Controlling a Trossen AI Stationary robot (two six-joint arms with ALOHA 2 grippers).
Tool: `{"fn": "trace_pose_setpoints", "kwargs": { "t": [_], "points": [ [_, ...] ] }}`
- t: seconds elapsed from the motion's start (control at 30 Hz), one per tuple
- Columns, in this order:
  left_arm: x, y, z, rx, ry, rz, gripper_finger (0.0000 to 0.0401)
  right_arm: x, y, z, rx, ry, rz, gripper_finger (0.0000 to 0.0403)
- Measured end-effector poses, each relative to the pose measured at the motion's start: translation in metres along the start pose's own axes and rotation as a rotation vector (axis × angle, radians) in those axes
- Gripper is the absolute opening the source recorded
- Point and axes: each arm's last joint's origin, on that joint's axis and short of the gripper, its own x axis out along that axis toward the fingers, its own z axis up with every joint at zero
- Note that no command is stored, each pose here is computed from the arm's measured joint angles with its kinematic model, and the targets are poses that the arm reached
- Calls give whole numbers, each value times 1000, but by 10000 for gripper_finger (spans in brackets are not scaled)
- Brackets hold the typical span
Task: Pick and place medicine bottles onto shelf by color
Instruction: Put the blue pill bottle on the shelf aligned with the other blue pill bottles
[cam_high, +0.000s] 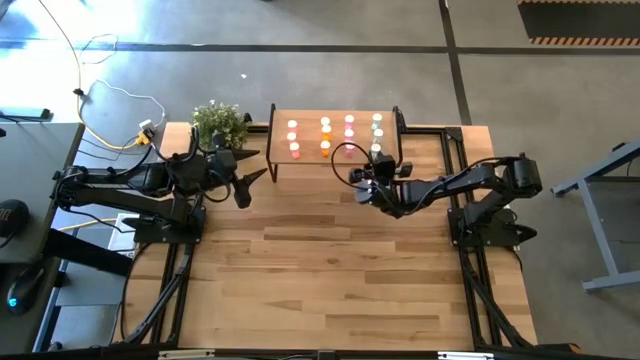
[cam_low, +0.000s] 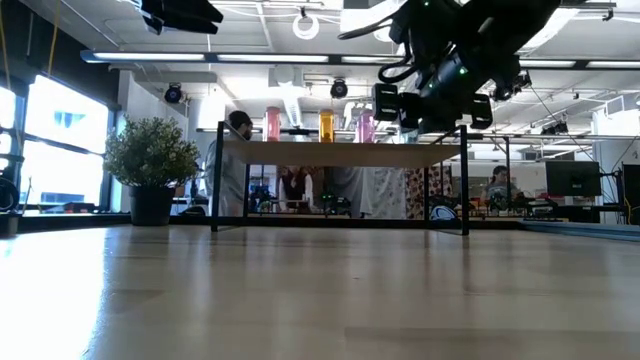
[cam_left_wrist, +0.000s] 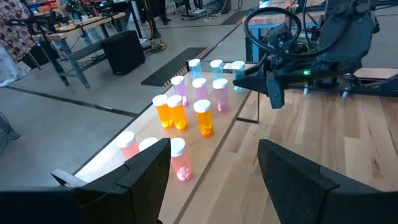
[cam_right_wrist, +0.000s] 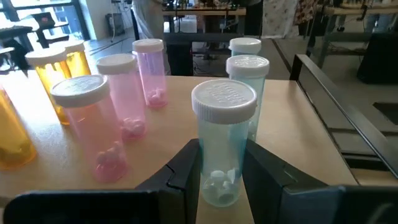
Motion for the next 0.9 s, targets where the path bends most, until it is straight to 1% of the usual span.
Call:
{"fn": "trace_pose_setpoints", "kwargs": {
  "t": [0.33,0.47,0.77,0.9],
  "points": [
    [0,0,0,-1,0,0,232,2,0,0,6,9,2,90],
    [0,0,0,-1,0,0,232,3,-1,1,-18,6,-6,90],
    [0,0,0,-2,-1,0,232,4,-1,1,-21,11,-3,90],
    [0,0,0,-2,-1,0,232,4,-1,1,-19,11,-2,100]
  ]
}}
